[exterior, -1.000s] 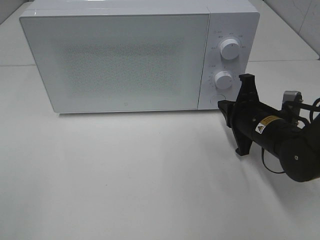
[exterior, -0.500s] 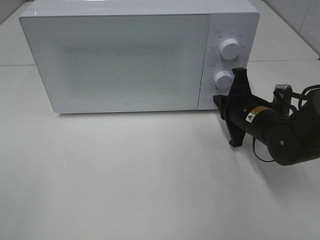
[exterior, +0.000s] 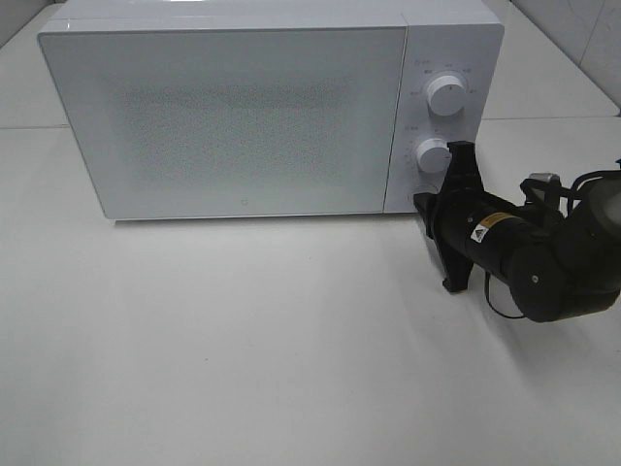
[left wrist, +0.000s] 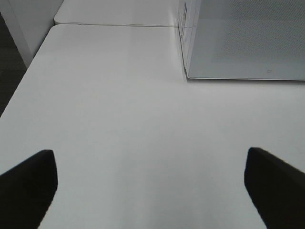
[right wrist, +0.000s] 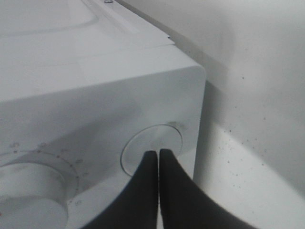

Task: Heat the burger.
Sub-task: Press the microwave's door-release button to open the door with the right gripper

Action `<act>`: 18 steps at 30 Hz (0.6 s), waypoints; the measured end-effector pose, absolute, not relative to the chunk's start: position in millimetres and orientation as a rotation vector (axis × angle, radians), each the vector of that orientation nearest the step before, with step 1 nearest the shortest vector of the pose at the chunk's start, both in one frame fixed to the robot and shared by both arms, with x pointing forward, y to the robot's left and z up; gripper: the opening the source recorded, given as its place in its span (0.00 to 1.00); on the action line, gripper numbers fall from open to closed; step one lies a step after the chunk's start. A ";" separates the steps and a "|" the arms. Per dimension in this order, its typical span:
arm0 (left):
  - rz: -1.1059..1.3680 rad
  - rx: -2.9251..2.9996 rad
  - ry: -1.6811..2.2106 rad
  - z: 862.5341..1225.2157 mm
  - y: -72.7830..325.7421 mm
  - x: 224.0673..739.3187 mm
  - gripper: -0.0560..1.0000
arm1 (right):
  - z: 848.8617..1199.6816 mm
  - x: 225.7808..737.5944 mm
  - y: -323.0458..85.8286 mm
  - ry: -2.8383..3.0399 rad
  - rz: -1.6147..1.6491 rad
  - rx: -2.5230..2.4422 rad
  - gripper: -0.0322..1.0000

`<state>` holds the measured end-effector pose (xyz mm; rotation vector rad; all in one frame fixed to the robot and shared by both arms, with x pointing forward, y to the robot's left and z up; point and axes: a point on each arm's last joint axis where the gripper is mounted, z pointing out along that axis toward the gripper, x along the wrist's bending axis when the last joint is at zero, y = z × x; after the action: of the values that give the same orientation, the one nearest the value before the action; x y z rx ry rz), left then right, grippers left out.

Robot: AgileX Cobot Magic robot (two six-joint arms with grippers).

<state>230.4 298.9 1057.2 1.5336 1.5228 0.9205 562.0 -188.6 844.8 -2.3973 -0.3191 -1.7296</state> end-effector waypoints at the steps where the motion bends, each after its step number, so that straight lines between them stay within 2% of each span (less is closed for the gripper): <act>1: 0.921 1.534 1.523 1057.2 298.9 230.4 0.99 | 845.1 562.6 -188.6 -0.316 -1.732 -2.396 0.05; 18: 0.921 1.534 1.523 1057.2 298.9 230.4 0.99 | 845.6 571.1 -185.2 -0.338 -1.771 -2.415 0.06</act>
<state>230.4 298.9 1057.2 1.5336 1.5228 0.9205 571.1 -185.2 845.6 -2.4153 -0.3384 -1.7708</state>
